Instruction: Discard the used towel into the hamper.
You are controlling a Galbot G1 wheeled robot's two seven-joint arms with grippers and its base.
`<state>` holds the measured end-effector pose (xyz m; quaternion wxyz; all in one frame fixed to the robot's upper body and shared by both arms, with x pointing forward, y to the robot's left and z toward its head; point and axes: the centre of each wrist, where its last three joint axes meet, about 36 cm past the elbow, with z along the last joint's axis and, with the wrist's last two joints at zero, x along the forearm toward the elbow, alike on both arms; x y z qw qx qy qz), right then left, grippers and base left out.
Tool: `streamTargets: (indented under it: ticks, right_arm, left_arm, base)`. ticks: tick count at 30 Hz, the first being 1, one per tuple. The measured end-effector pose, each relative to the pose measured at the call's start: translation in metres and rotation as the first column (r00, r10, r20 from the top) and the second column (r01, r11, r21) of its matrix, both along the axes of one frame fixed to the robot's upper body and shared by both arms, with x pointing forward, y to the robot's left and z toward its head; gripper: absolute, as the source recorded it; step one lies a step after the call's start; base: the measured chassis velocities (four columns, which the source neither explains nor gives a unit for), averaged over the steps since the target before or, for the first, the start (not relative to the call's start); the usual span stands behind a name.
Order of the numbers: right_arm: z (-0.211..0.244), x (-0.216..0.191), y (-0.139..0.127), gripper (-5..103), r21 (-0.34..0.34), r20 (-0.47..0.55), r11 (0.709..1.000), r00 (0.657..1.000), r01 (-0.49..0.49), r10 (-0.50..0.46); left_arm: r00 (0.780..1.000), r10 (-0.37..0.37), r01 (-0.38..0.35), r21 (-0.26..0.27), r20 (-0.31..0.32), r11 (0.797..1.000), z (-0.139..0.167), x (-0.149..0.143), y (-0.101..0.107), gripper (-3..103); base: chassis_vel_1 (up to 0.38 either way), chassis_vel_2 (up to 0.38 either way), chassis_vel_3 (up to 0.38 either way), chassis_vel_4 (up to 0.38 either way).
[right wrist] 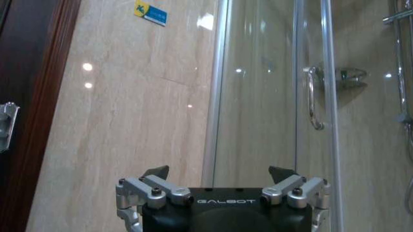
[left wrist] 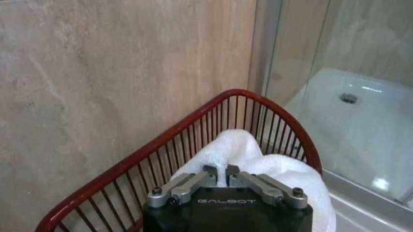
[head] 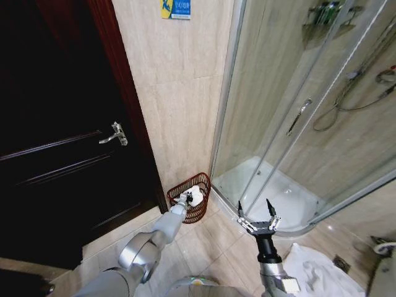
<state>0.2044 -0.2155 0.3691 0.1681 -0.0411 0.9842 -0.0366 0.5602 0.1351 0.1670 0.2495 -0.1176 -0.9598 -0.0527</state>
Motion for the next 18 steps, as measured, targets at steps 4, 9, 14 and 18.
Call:
streamTargets:
  ticks: [4,9,14,18]
  right_arm:
    - [-0.0013,-0.0005,-0.0001,100,0.000,-0.002,1.000,1.000,0.000,0.000]
    - [-0.0021,-0.0004,-0.0001,100,0.001,-0.004,1.000,1.000,0.001,-0.001]
    - [-0.0031,-0.0003,-0.0003,100,0.003,-0.006,1.000,1.000,0.003,-0.003]
    - [-0.0048,-0.0012,-0.0003,100,0.005,-0.009,1.000,1.000,0.005,-0.005]
  left_arm:
    - [1.000,-0.006,0.006,0.011,-0.003,1.000,0.0026,0.0020,-0.0017,20]
    - [1.000,-0.006,0.006,0.015,-0.005,1.000,0.0029,0.0022,-0.0020,42]
    - [1.000,-0.010,0.010,0.037,-0.019,0.999,0.0007,-0.0004,-0.0020,53]
    - [1.000,-0.015,0.015,0.036,-0.023,0.999,-0.0026,-0.0055,-0.0035,70]
  base:
    - [0.000,0.000,0.000,0.000]
    - [0.000,0.000,0.000,0.000]
    - [0.000,0.000,0.000,0.000]
    - [0.000,0.000,0.000,0.000]
